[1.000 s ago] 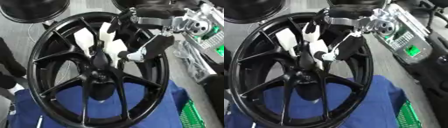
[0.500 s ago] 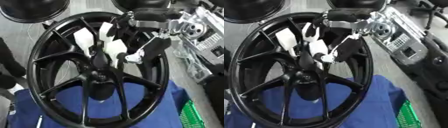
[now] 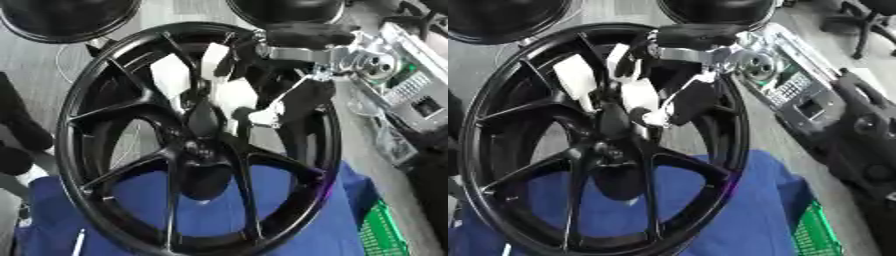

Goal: Pull the pin out of the wheel hub.

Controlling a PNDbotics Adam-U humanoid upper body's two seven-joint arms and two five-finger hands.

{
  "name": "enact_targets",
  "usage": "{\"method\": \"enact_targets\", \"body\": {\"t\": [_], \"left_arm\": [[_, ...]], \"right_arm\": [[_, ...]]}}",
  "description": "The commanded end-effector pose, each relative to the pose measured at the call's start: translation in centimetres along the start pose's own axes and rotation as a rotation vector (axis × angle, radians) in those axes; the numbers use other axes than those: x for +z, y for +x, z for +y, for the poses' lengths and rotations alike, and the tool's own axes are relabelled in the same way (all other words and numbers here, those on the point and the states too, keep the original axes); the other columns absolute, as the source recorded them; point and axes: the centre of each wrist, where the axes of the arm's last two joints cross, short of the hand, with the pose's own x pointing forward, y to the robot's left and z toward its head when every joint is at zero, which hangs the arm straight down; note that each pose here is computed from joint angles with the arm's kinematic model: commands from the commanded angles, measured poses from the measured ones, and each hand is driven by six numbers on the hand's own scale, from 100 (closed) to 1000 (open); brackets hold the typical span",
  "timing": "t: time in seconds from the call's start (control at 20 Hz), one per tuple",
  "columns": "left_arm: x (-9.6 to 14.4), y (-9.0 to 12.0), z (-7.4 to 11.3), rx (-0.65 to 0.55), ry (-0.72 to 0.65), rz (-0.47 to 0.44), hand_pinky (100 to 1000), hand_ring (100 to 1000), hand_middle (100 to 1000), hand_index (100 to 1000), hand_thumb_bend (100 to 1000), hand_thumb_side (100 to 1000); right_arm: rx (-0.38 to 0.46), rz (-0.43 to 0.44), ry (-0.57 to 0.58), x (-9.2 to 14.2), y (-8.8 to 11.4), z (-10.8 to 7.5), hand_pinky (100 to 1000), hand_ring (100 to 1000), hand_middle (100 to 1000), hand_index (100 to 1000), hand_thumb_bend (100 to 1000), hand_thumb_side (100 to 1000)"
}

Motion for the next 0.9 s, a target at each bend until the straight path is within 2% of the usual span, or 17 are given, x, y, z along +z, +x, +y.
{"method": "enact_targets", "body": {"t": [0.05, 0.5, 0.75, 0.9], "left_arm": [[-0.39, 0.88, 0.16, -0.005, -0.005, -0.036, 637, 738, 691, 723, 189, 886], [-0.41, 0.92, 0.15, -0.007, -0.007, -0.037, 637, 738, 691, 722, 187, 888], [-0.41, 0.95, 0.12, -0.006, -0.01, -0.039, 637, 738, 691, 722, 185, 889], [-0.4, 0.95, 0.11, -0.007, -0.011, -0.039, 637, 738, 691, 722, 185, 889]], "right_arm": [[0.026, 0.018, -0.018, 0.53, -0.27, -0.69, 791, 736, 759, 841, 276, 467], [0.04, 0.03, -0.003, 0.47, -0.66, -0.49, 790, 734, 753, 835, 279, 444], [0.055, 0.039, 0.014, 0.49, -0.86, -0.47, 791, 735, 749, 829, 262, 362], [0.067, 0.046, 0.035, 0.34, -1.06, -0.16, 789, 731, 745, 826, 261, 365]]}}
